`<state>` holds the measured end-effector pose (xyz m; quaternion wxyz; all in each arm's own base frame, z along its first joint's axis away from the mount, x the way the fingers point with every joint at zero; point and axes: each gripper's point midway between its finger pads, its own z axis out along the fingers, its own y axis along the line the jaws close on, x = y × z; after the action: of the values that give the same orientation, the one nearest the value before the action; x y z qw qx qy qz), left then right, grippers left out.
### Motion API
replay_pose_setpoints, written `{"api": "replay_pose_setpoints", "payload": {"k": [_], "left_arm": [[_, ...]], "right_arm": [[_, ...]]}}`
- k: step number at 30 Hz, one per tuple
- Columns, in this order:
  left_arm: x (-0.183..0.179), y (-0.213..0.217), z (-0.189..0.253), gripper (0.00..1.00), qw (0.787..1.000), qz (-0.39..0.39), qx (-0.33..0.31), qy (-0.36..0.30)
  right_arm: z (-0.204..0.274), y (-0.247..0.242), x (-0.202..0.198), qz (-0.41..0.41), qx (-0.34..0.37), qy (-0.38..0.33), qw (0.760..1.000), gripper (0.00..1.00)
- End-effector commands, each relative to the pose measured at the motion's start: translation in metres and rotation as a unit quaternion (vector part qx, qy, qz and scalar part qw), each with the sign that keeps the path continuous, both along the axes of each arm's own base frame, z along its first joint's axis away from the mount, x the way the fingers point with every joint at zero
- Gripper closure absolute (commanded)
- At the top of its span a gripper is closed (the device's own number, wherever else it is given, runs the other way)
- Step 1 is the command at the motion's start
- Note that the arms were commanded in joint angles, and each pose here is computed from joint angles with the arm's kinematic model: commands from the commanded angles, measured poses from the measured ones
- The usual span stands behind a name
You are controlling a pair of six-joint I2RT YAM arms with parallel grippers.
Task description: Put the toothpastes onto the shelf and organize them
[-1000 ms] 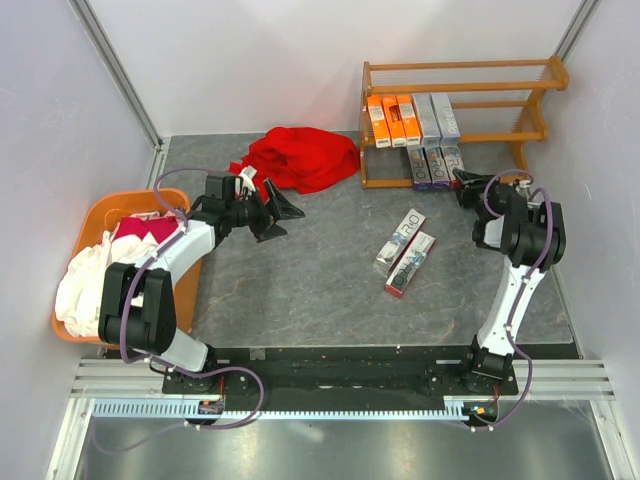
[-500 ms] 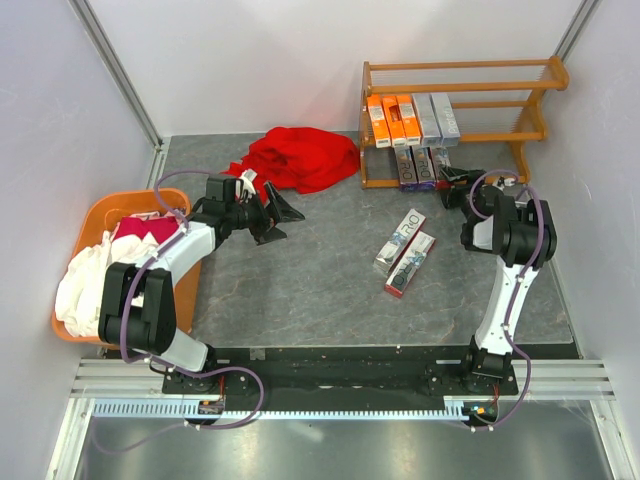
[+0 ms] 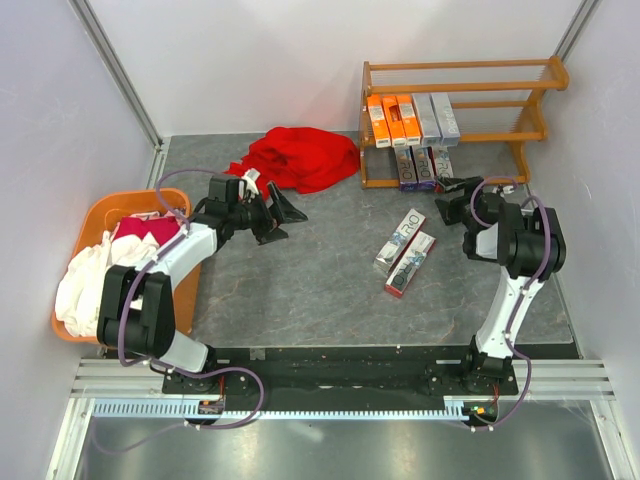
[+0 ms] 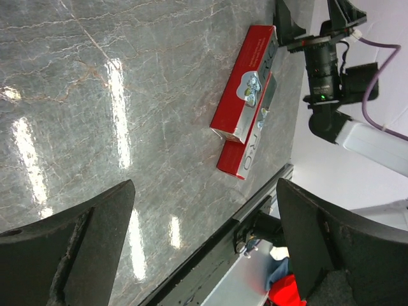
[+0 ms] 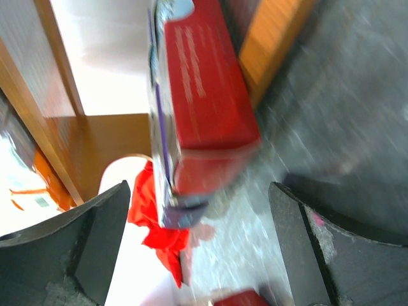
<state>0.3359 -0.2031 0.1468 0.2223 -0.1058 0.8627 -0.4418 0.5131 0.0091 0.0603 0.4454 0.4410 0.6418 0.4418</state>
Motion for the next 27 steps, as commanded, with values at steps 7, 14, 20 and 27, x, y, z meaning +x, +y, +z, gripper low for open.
{"api": "replay_pose_setpoints", "payload": {"k": [7, 14, 20, 27], "left_arm": [[0.009, -0.028, 0.012, 0.0, 0.995, -0.031, 0.068, -0.067], [0.016, -0.057, 0.002, 0.0, 0.981, -0.05, 0.162, -0.093], [0.029, -0.096, 0.003, 0.0, 0.957, -0.077, 0.245, -0.136], [0.025, -0.146, -0.015, 0.0, 0.936, -0.13, 0.287, -0.158]], "right_arm": [[-0.002, 0.01, -0.061, 0.034, -0.032, 0.045, 0.998, 0.02], [0.036, 0.015, -0.096, 0.054, -0.086, 0.036, 0.994, 0.02], [0.058, 0.016, -0.126, 0.076, -0.162, 0.044, 0.983, 0.02], [0.09, 0.015, -0.152, 0.088, -0.217, 0.041, 0.971, 0.02]]}}
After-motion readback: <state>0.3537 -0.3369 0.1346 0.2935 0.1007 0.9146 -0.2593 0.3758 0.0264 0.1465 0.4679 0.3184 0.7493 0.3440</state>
